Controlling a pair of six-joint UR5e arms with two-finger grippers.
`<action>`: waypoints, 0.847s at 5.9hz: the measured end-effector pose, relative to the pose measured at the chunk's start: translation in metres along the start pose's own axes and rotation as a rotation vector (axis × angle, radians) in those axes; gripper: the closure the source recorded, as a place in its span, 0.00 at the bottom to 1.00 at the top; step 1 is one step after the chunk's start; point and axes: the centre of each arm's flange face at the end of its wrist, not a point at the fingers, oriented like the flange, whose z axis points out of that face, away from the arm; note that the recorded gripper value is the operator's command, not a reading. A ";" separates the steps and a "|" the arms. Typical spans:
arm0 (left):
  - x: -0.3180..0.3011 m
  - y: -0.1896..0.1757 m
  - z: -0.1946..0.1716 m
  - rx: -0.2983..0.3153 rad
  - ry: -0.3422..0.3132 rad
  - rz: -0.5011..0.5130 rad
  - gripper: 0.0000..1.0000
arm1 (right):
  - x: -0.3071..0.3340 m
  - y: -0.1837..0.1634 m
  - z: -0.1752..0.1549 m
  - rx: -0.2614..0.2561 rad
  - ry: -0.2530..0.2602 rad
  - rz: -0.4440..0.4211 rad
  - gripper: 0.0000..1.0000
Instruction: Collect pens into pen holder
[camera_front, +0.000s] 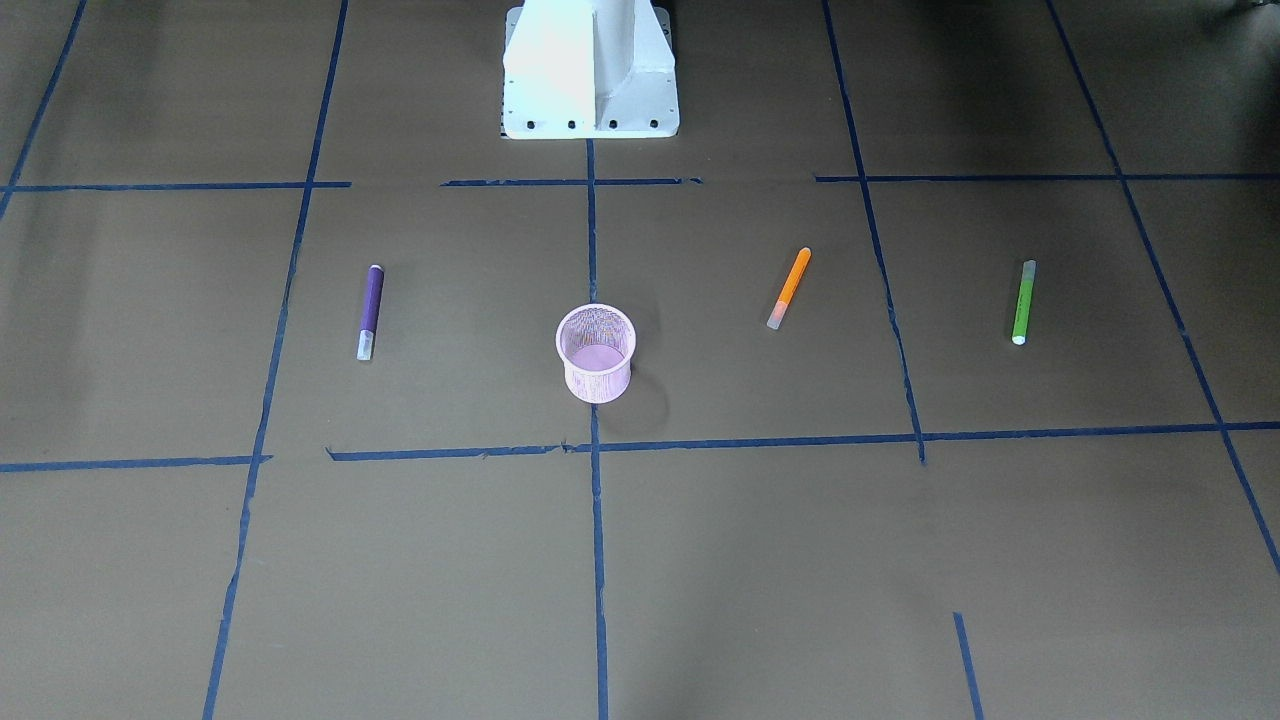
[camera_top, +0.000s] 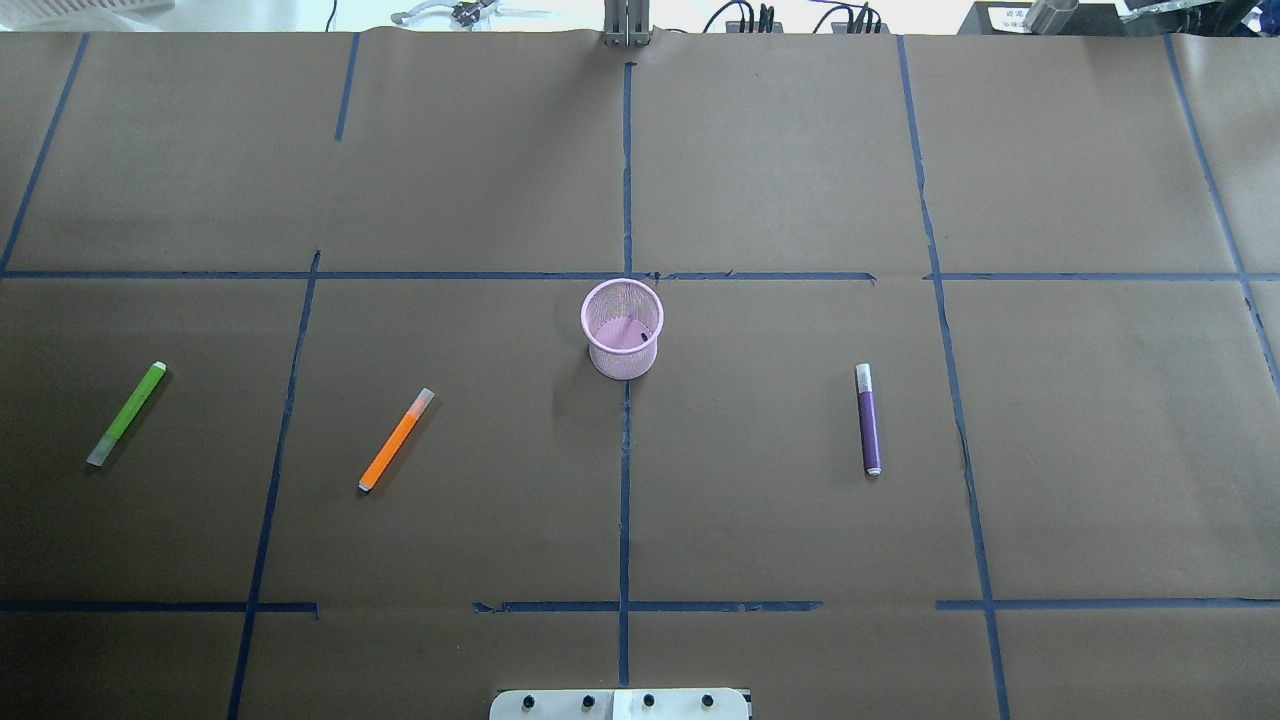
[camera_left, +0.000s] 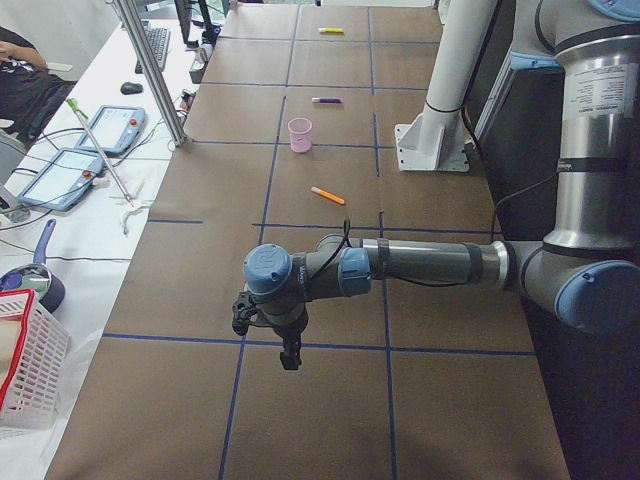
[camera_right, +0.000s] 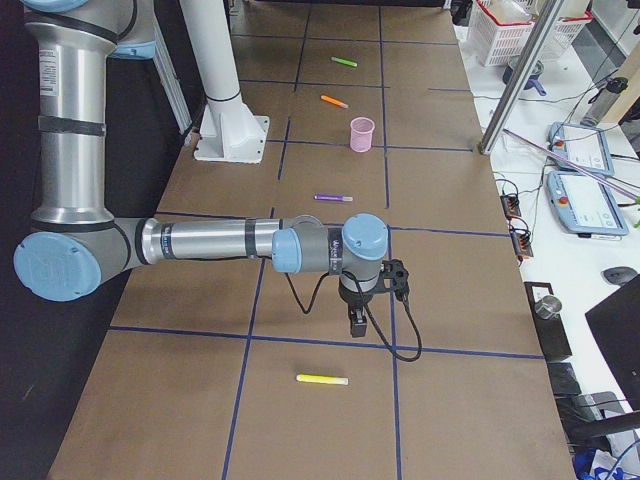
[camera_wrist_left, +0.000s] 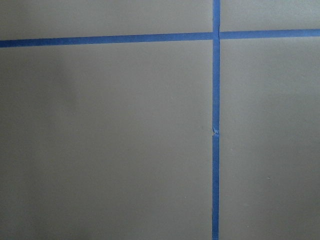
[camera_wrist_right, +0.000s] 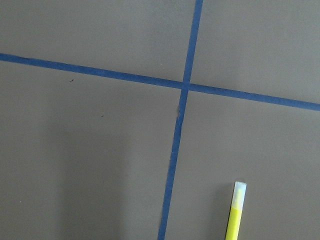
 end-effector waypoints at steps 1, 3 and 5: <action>0.002 0.000 -0.002 0.005 -0.001 0.007 0.00 | 0.001 0.000 0.000 -0.001 0.006 0.000 0.00; 0.010 -0.007 -0.010 0.019 -0.005 0.021 0.00 | 0.003 0.002 0.002 -0.005 0.013 0.005 0.00; 0.026 -0.021 -0.021 0.041 -0.006 0.050 0.00 | 0.004 0.005 0.003 -0.009 0.013 0.006 0.00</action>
